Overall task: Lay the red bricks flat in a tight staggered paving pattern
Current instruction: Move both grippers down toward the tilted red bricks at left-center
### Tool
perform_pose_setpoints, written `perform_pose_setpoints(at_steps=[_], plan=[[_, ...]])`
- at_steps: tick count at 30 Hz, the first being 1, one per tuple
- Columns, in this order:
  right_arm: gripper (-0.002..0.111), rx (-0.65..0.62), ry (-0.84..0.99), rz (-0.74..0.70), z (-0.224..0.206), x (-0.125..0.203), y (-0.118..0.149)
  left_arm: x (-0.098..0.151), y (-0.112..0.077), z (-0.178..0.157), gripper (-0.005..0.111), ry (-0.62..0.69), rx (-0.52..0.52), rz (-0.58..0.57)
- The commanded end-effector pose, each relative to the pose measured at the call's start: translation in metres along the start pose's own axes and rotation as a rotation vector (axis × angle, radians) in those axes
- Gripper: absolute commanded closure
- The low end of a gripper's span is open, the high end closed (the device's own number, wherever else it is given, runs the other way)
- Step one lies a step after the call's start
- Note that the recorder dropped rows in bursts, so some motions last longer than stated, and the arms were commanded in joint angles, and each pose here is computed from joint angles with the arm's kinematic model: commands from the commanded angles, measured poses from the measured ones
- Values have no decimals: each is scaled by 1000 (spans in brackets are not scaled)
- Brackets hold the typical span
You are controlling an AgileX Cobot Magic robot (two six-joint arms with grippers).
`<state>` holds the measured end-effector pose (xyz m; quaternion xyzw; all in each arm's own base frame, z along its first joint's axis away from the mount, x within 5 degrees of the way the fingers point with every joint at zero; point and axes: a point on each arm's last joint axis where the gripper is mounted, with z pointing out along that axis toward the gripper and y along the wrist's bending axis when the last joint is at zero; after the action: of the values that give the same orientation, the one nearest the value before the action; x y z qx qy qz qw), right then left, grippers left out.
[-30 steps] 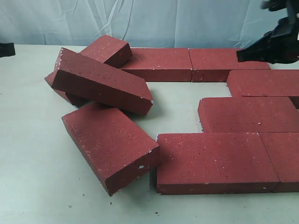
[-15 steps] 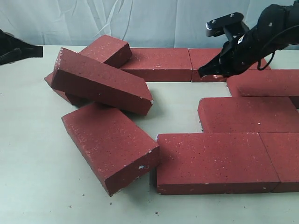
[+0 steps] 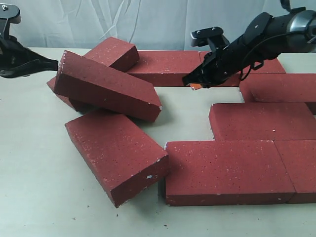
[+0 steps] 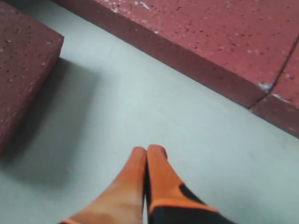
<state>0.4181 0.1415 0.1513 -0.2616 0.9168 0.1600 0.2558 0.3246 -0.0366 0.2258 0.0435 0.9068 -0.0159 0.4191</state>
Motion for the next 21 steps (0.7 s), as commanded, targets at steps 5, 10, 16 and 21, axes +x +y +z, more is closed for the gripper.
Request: perform_pose_setpoints(at_steps=[5, 10, 16, 21], plan=[[109, -34, 26, -49, 30, -2, 16, -5, -23, 1, 107, -46, 63, 44], [109, -49, 41, -39, 43, 0, 17, -5, -28, 0, 107, -52, 74, 67], [109, -74, 43, -44, 53, 1, 28, -5, -28, 0, 107, -52, 74, 67], [109, -88, 49, -56, 59, 0, 36, -5, -28, 0, 107, -46, 72, 67]])
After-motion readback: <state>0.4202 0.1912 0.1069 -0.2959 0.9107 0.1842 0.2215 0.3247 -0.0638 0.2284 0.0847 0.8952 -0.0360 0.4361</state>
